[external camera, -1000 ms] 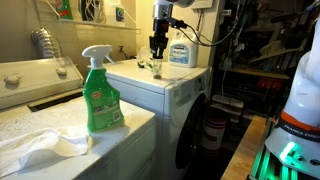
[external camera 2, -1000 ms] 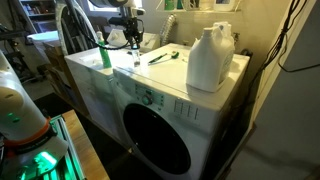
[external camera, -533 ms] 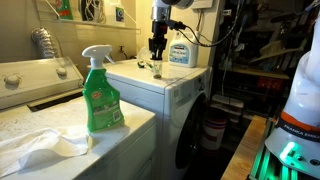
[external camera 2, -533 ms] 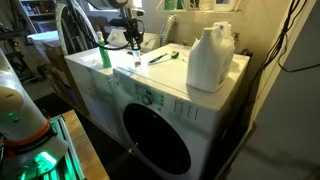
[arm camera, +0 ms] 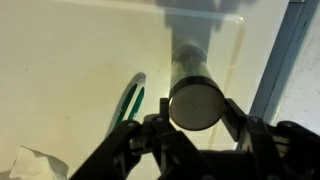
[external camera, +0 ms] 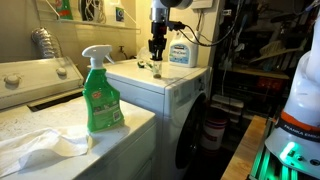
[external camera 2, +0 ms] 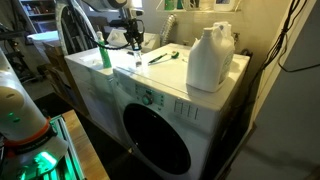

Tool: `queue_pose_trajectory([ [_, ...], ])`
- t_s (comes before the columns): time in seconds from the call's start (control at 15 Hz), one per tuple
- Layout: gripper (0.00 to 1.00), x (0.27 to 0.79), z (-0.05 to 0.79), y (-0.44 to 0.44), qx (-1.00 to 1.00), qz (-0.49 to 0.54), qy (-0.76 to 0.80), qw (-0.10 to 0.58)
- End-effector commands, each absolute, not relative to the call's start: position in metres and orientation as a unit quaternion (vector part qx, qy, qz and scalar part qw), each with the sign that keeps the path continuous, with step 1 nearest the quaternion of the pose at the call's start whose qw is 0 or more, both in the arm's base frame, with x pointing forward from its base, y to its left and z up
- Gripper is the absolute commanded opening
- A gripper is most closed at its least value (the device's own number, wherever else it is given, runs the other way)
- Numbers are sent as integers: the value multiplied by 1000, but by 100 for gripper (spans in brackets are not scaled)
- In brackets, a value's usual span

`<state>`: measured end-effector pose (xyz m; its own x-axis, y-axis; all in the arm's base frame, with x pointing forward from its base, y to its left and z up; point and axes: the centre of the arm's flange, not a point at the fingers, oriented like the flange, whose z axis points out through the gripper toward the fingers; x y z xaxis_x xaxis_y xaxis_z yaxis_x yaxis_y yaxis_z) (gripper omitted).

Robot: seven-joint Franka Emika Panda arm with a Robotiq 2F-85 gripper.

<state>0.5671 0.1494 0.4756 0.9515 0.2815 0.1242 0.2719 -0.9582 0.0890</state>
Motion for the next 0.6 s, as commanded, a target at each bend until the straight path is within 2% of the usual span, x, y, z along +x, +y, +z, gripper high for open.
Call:
queue_pose_trajectory([
  [0.0,30,565,462,144,988,72,130,50],
  [0.27,30,566,461,139,988,64,133,42],
  [0.33,80,566,462,139,988,62,137,38],
  [0.4,81,566,463,138,988,63,137,38],
  [0.53,94,564,464,138,987,64,139,37],
])
